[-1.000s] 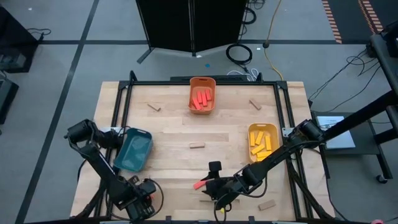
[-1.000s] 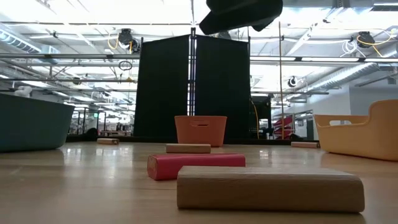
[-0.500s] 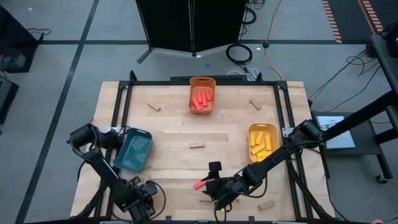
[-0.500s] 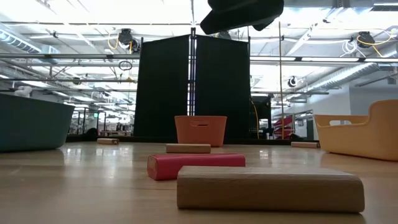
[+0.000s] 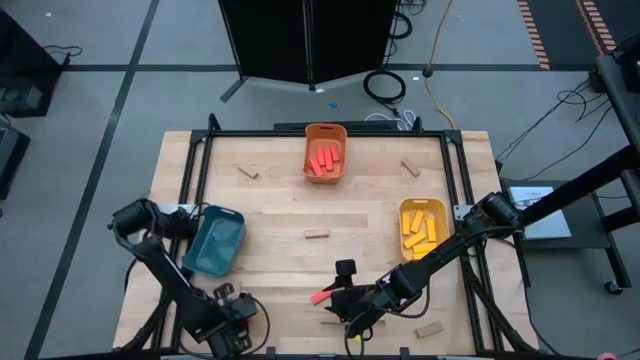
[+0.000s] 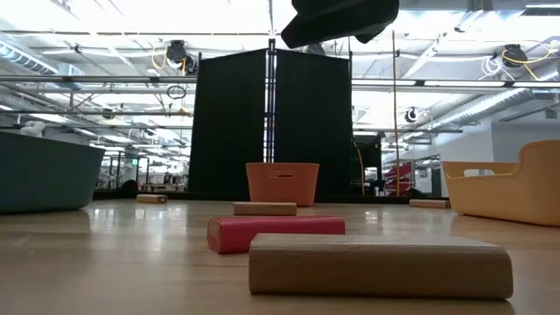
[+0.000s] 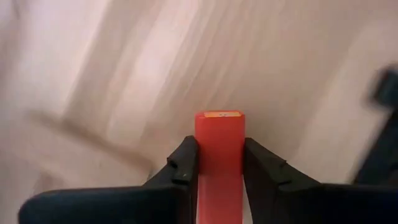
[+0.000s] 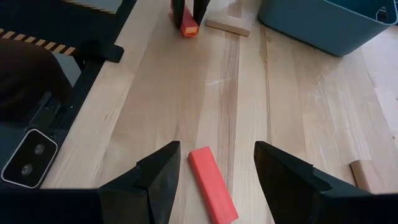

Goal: Sort blocks
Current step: Put the left orange block into the orange bin

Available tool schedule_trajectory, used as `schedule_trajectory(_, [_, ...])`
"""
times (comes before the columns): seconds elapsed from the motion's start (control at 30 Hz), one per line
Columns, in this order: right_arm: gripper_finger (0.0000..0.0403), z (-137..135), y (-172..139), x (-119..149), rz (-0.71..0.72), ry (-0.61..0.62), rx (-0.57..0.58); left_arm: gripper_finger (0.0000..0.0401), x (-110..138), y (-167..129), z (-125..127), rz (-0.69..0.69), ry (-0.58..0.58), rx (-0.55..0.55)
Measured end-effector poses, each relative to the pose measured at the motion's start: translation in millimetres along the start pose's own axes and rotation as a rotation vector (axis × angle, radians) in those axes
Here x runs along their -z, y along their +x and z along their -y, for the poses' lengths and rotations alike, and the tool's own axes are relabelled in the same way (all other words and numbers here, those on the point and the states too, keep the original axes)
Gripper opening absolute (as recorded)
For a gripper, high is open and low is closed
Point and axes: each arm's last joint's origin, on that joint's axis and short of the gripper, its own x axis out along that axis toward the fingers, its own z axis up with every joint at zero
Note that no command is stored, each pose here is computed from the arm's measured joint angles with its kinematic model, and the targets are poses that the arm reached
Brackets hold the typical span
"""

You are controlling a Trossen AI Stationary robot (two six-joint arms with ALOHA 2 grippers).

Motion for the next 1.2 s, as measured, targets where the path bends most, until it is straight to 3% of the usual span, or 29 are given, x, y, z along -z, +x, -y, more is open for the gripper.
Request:
schedule_trajectory(0.17, [0.0199, -1.7, -0.3, -7.6, 0.073, 0.033, -0.018, 0.0105, -16.5, -38.9, 9.3, 0.305, 0.12, 0.069])
schedule_trajectory(0.33, [0.0199, -2.3, -1.4, -21.6, 0.204, 0.049, -0.041, 0.011, -34.0, -81.7, 15.7, 0.734, 0.218, 0.11])
schedule_trajectory(0.47, [0.0199, 4.0, -0.9, -33.8, 0.307, 0.073, -0.041, 0.0111, -47.7, -100.7, 26.0, 0.952, 0.283, 0.102])
schedule_trajectory(0.6, [0.0206, 13.9, 2.0, -40.5, 0.351, 0.063, -0.038, 0.0112, -64.4, -111.3, 36.3, 1.033, 0.355, 0.164])
schedule_trajectory(0.83, [0.0254, 12.2, 2.7, -42.5, 0.356, -0.016, -0.235, 0.0112, -84.1, -112.7, 34.5, 1.07, 0.396, 0.138])
schedule_trajectory(1.0, [0.0271, 17.5, 1.3, -48.8, 0.426, 0.044, -0.076, 0.0113, -95.0, -110.5, 31.7, 1.063, 0.386, 0.143])
schedule_trajectory(1.2, [0.0269, 22.5, 1.6, -54.2, 0.47, 0.053, -0.123, 0.0113, -99.2, -112.7, 32.3, 1.09, 0.405, 0.136])
